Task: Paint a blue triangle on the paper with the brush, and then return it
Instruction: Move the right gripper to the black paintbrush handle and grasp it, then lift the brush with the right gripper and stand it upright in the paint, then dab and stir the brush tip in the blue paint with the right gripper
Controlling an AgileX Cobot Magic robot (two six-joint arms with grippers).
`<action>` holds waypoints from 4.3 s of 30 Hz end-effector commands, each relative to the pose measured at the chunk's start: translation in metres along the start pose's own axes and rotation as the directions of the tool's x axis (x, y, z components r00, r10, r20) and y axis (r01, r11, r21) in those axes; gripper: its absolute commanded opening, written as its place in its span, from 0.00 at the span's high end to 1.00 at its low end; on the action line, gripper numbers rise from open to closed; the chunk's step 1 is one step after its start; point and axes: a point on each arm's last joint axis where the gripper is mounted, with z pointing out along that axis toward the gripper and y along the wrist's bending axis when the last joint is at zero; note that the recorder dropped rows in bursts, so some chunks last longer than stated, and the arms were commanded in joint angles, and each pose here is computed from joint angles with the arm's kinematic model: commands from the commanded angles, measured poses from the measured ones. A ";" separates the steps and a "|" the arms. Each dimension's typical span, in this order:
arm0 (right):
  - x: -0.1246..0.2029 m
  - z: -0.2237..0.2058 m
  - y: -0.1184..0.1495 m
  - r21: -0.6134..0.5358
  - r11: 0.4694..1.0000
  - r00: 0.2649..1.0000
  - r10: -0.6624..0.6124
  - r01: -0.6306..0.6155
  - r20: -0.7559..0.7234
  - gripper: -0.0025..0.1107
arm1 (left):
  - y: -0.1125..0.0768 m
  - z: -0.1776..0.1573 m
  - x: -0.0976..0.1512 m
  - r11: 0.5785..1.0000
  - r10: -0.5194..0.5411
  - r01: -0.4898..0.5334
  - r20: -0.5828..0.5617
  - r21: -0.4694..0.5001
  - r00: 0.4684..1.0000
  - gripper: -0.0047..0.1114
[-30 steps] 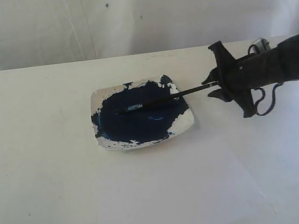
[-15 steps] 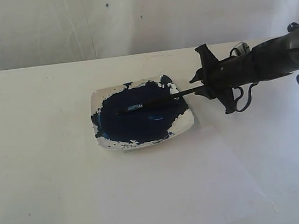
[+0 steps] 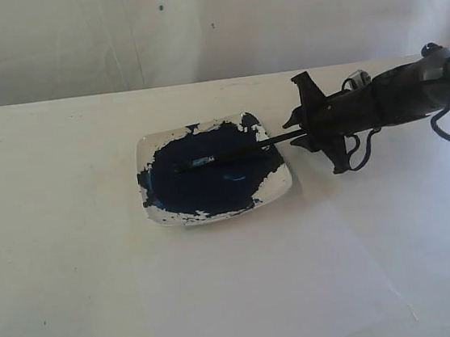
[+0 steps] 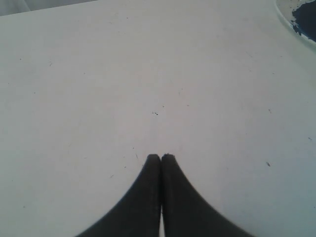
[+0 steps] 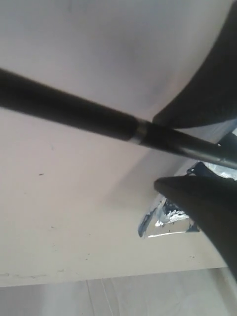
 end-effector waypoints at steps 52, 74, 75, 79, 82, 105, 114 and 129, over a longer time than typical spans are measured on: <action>0.008 -0.017 0.041 -0.109 0.987 0.992 -0.113 0.118 0.056 0.96 | 0.000 0.000 0.001 1.000 -0.013 0.013 -0.001 -0.001 1.000 0.96; 0.071 -0.083 0.115 -0.548 -0.147 0.129 -0.892 0.824 0.433 0.98 | 0.000 0.000 0.001 1.000 -0.013 0.013 -0.001 -0.001 1.000 0.96; 0.071 -0.083 0.115 -0.545 -0.162 0.117 -0.890 0.823 0.441 0.98 | 0.000 0.000 0.001 1.000 -0.013 0.013 -0.001 -0.001 1.000 0.96; 0.079 -0.084 0.115 -0.527 -0.286 0.028 -0.860 0.800 0.509 0.98 | 0.000 0.000 0.001 1.000 -0.013 0.013 -0.001 -0.001 1.000 0.96; 0.087 -0.092 0.116 -0.500 -0.461 -0.069 -0.782 0.733 0.620 0.98 | 0.000 0.000 0.001 1.000 -0.013 0.013 -0.001 -0.001 1.000 0.96; 0.083 -0.103 0.116 -0.361 -0.544 -0.336 -0.799 0.758 0.499 0.98 | 0.000 0.000 0.001 1.000 -0.013 0.013 -0.001 -0.001 1.000 0.96; 0.092 -0.089 0.115 -0.334 -0.541 -0.362 -0.805 0.772 0.470 0.98 | 0.000 0.000 0.001 1.000 -0.013 0.013 -0.001 -0.001 1.000 0.96; 0.099 -0.075 0.111 -0.328 -0.523 -0.363 -0.822 0.787 0.439 0.98 | 0.000 0.000 0.001 1.000 -0.013 0.013 -0.001 -0.001 1.000 0.96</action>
